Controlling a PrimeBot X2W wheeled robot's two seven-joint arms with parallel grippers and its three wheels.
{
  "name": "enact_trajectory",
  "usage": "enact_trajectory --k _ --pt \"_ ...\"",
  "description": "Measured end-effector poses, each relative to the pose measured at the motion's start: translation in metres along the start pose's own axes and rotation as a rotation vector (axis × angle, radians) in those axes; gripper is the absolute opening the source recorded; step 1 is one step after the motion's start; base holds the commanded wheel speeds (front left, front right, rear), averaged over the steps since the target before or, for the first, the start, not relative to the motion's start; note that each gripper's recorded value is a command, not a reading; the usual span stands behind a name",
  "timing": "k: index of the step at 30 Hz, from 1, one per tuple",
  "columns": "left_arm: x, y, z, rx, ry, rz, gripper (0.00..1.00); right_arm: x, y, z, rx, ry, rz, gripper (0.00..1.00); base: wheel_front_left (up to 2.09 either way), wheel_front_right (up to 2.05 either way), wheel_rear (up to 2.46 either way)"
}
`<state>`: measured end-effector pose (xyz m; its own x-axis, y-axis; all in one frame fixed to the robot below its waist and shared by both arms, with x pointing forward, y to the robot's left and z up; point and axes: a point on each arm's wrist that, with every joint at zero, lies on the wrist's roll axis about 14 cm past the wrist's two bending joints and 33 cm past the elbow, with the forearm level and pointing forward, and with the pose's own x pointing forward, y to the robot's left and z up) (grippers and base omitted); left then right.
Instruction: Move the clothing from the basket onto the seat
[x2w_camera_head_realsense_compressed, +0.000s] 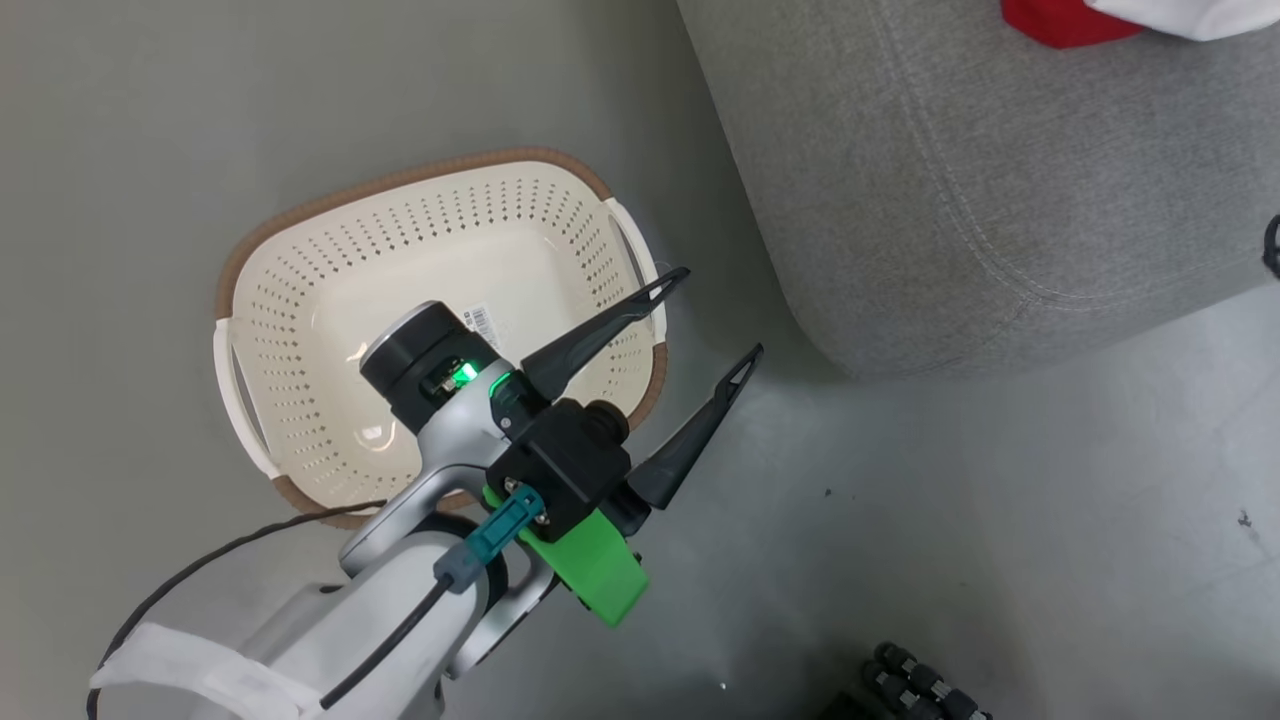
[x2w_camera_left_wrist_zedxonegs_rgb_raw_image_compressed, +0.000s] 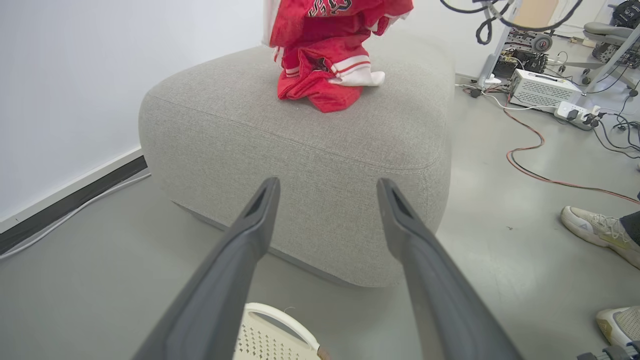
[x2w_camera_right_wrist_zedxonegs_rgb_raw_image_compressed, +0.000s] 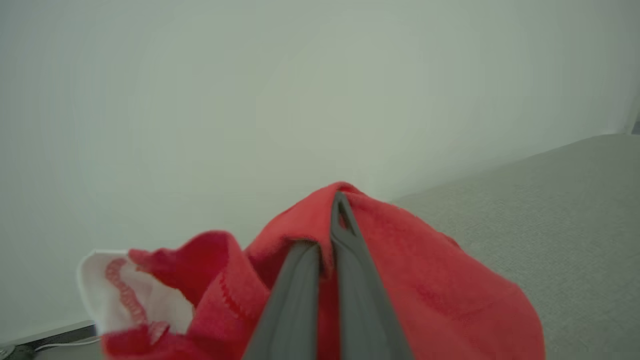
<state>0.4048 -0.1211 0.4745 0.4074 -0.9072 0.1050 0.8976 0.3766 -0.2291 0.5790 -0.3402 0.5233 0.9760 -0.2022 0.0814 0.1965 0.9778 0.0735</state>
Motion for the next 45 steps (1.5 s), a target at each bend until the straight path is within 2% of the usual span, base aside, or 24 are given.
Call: enact_trajectory --k 7,15,16,18,30,45 --pt "-0.001 0.011 -0.009 -0.001 0.013 0.015 1.00 -0.016 -0.012 -0.059 0.033 0.142 -0.062 0.00 0.00 0.00 0.00" --pt "-0.002 0.016 -0.010 0.014 0.014 0.020 1.00 -0.019 -0.020 -0.068 0.042 0.167 -0.092 0.00 0.00 0.00 0.00" --pt "-0.003 0.016 -0.009 0.015 0.009 0.021 1.00 -0.020 -0.021 -0.068 0.042 0.170 -0.093 0.36 0.00 0.00 0.00" --pt "-0.003 0.016 -0.009 0.019 0.011 0.022 1.00 -0.020 -0.023 -0.068 0.042 0.171 -0.098 1.00 0.00 0.00 0.00" --pt "-0.003 0.011 0.005 0.057 -0.021 0.024 1.00 -0.028 -0.014 -0.055 -0.018 0.179 -0.045 1.00 0.00 0.00 0.00" --pt "-0.008 -0.004 0.033 0.081 -0.073 0.049 1.00 -0.073 -0.015 -0.051 -0.040 0.226 -0.020 1.00 0.00 0.00 0.00"
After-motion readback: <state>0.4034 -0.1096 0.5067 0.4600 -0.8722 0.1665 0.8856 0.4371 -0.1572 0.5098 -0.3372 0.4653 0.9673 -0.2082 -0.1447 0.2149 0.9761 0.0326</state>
